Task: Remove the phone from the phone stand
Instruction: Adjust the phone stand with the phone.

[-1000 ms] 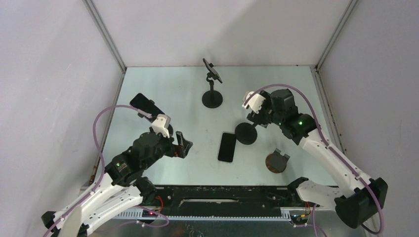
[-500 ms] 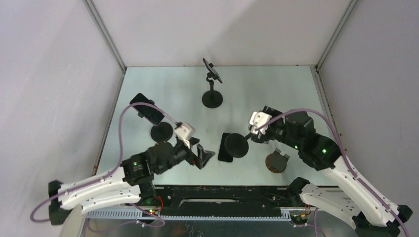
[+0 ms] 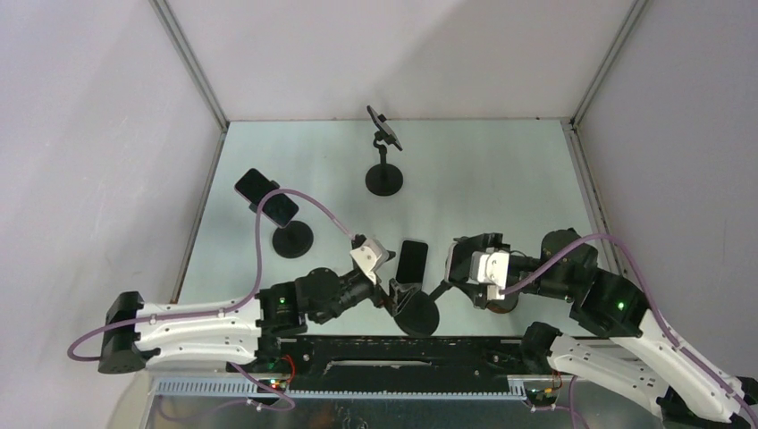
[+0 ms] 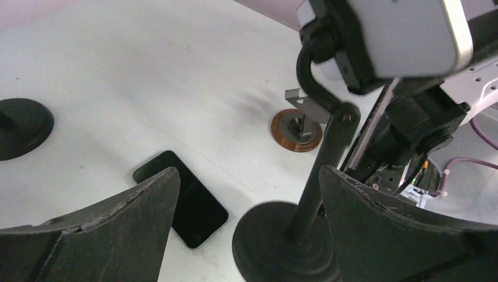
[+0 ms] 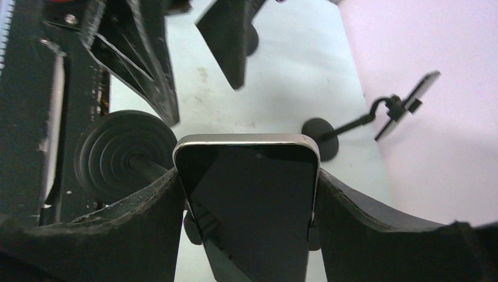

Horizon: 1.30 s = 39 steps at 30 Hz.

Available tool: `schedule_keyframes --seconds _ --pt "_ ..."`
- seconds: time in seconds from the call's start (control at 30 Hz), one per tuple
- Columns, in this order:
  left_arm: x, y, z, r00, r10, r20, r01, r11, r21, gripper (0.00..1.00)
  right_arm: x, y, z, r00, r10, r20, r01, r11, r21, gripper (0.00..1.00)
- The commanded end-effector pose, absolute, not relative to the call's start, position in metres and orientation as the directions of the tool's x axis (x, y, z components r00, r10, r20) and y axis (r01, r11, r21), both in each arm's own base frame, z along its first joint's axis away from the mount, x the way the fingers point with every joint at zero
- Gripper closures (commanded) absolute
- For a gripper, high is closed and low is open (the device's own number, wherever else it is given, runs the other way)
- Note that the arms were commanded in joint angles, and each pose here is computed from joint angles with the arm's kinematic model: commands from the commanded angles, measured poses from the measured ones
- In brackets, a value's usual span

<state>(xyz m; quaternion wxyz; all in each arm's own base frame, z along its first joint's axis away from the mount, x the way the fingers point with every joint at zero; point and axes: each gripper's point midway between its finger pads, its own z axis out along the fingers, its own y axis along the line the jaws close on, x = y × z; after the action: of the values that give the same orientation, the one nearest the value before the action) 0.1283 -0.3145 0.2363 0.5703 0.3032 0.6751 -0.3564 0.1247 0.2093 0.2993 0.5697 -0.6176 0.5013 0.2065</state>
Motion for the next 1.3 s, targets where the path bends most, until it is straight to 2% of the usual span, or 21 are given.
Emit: schedule_keyframes --seconds 0.0,0.43,0.63,0.93,1.27 --pt "0.121 -0.336 0.278 -0.117 -0.115 -0.986 0.861 0.482 -0.159 0.04 0.114 0.233 0.347 0.535 -0.201 -0.821 -0.809 0.156 -0.566 1.0" --pt "0.052 -0.351 0.263 -0.234 -0.121 -0.965 0.961 0.124 -0.249 0.04 0.096 0.25 0.357 0.653 -0.137 -0.745 -0.741 0.092 -0.666 1.0" --pt "0.045 -0.345 0.247 -0.273 -0.099 -0.957 0.954 0.103 -0.283 0.04 0.084 0.249 0.37 0.677 -0.063 -0.733 -0.729 0.084 -0.68 1.0" --pt "0.045 -0.346 0.255 -0.274 -0.134 -0.952 0.953 0.092 -0.287 0.03 0.045 0.251 0.377 0.695 0.097 -0.712 -0.711 -0.052 -0.701 1.0" --pt "0.043 -0.355 0.254 -0.275 -0.12 -0.954 0.956 0.074 -0.285 0.04 0.031 0.256 0.377 0.683 0.15 -0.715 -0.708 -0.106 -0.699 1.0"
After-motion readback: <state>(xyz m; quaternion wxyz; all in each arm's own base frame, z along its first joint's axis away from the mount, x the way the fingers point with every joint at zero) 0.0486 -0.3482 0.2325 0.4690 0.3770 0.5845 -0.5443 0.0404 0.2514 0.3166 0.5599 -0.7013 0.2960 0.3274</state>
